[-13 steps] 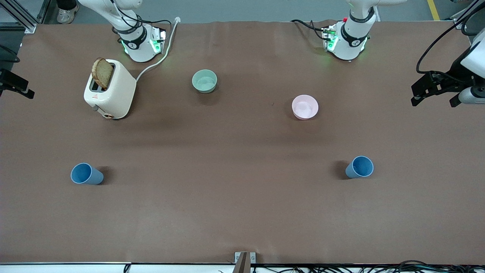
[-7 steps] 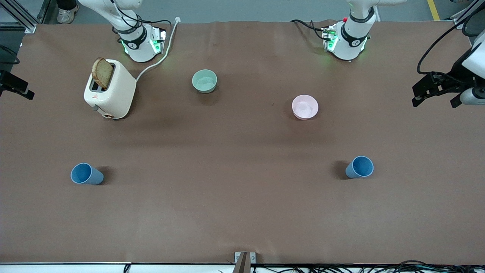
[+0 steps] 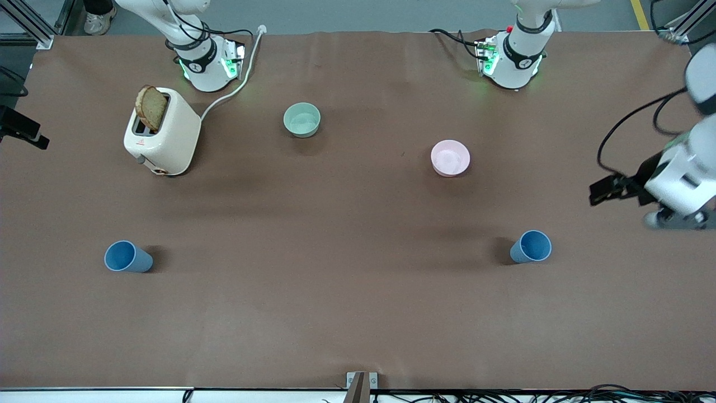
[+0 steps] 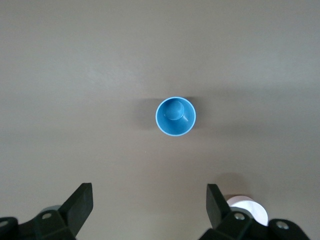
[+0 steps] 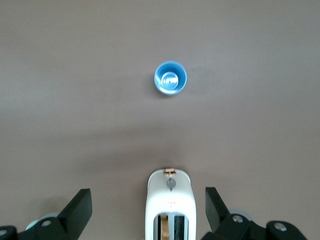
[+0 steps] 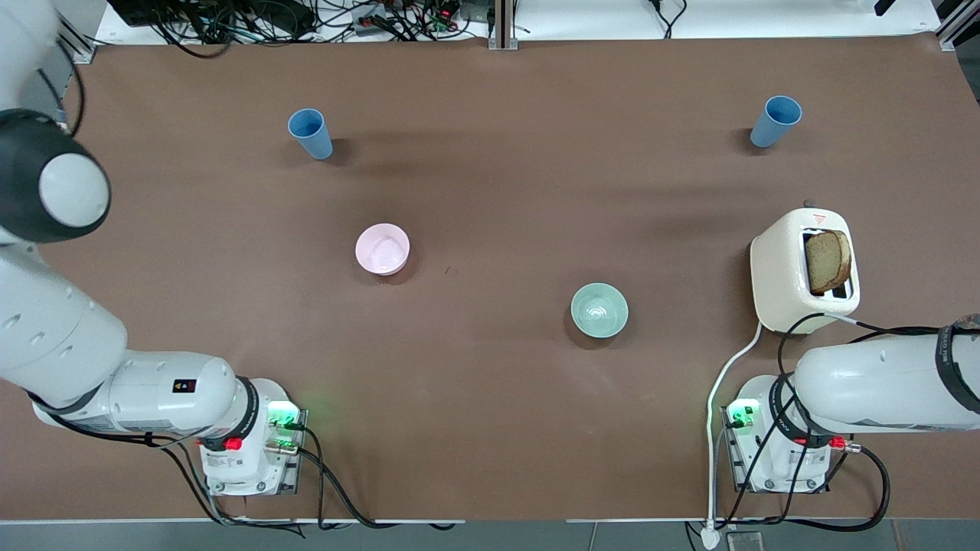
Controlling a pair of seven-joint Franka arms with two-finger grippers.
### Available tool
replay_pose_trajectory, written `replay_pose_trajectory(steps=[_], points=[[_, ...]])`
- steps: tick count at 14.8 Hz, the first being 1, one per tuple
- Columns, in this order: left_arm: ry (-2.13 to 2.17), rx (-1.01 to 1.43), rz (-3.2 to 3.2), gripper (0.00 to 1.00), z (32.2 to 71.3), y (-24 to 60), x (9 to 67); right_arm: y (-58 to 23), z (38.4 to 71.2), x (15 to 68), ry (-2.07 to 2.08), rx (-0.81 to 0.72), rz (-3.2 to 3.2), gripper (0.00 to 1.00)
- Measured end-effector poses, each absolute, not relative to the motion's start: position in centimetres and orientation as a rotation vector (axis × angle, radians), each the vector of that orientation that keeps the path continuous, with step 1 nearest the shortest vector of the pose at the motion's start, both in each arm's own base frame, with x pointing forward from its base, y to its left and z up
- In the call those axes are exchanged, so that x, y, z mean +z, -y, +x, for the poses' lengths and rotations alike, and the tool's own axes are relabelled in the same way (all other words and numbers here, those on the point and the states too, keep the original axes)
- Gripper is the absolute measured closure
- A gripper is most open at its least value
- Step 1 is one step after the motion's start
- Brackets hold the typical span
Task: Stack blue cups with both arms
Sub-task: 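Reach both grippers toward the two blue cups, then close the right gripper on its blue cup while the left gripper grasps the other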
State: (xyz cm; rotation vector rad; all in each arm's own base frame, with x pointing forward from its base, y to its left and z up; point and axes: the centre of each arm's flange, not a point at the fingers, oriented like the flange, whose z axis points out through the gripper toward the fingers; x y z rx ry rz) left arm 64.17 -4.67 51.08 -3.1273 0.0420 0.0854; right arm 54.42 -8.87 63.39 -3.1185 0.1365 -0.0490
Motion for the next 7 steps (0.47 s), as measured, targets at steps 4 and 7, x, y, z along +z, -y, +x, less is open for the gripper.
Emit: replay_pose_trajectory(steps=[4, 7], points=[[-0.123, 0.199, -3.126, 0.0, 66.3, 4.7, 41.7, 11.6, 59.3, 56.6, -0.119, -0.101, -3.127, 0.0], [-0.243, 0.218, -3.13, 0.0, 67.4, 2.3, 37.5, 14.3, 62.9, 49.4, -0.086, -0.11, -3.119, 0.0]])
